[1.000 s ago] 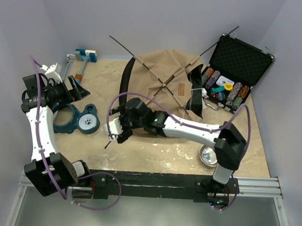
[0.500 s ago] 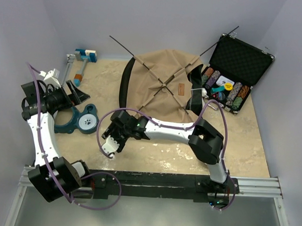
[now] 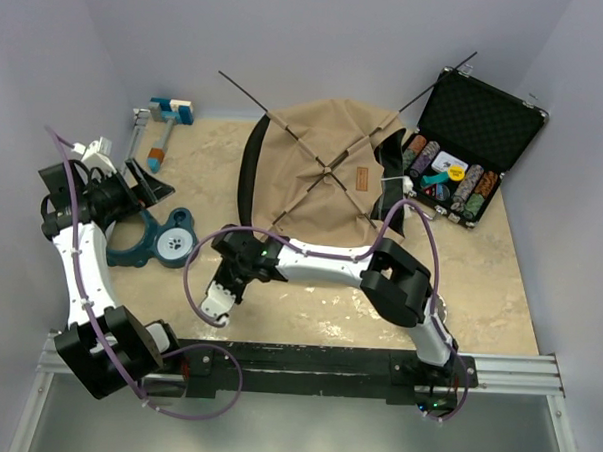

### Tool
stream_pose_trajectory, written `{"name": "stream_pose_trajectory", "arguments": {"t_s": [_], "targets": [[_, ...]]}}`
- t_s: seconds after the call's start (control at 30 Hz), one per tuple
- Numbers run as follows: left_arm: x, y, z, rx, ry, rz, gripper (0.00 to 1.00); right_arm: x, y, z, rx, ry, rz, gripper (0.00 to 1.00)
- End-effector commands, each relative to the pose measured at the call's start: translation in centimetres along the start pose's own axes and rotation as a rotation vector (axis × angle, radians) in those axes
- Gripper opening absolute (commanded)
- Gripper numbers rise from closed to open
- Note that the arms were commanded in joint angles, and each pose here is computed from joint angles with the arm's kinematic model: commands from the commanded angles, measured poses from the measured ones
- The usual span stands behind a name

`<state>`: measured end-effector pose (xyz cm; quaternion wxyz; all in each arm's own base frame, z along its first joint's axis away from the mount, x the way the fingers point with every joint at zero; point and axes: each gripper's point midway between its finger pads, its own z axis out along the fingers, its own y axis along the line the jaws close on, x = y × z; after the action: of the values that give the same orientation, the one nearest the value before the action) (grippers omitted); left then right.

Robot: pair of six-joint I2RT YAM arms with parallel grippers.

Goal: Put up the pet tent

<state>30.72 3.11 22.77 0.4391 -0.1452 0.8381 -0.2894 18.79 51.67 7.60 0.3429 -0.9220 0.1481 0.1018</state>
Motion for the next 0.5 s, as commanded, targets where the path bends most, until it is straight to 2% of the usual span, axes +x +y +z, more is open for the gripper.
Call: {"name": "stream_pose_trajectory", "arguments": {"t_s": [0.0,0.07,0.23,0.47], "targets": [[-1.0,0.4,-0.1,-0.018,-0.036,0.021,0.92,-1.7,-3.1,-1.7,0.044,-0.041,-0.001,0.00],[-1.6,0.5,-0.2,-0.024,-0.043,0.071,1.00,-2.1,-5.0,-3.4,0.082,-0.044,0.049,0.00],[-3.1,-0.6,-0.4,0.068,-0.033,0.313,1.00,-3.2,-11.2,-11.1,0.265,-0.065,0.116,0.00],[-1.0,-3.5,0.4,0.354,-0.068,0.336,1.00,-1.3,-18.4,-22.7,0.587,0.002,0.188,0.00]]}}
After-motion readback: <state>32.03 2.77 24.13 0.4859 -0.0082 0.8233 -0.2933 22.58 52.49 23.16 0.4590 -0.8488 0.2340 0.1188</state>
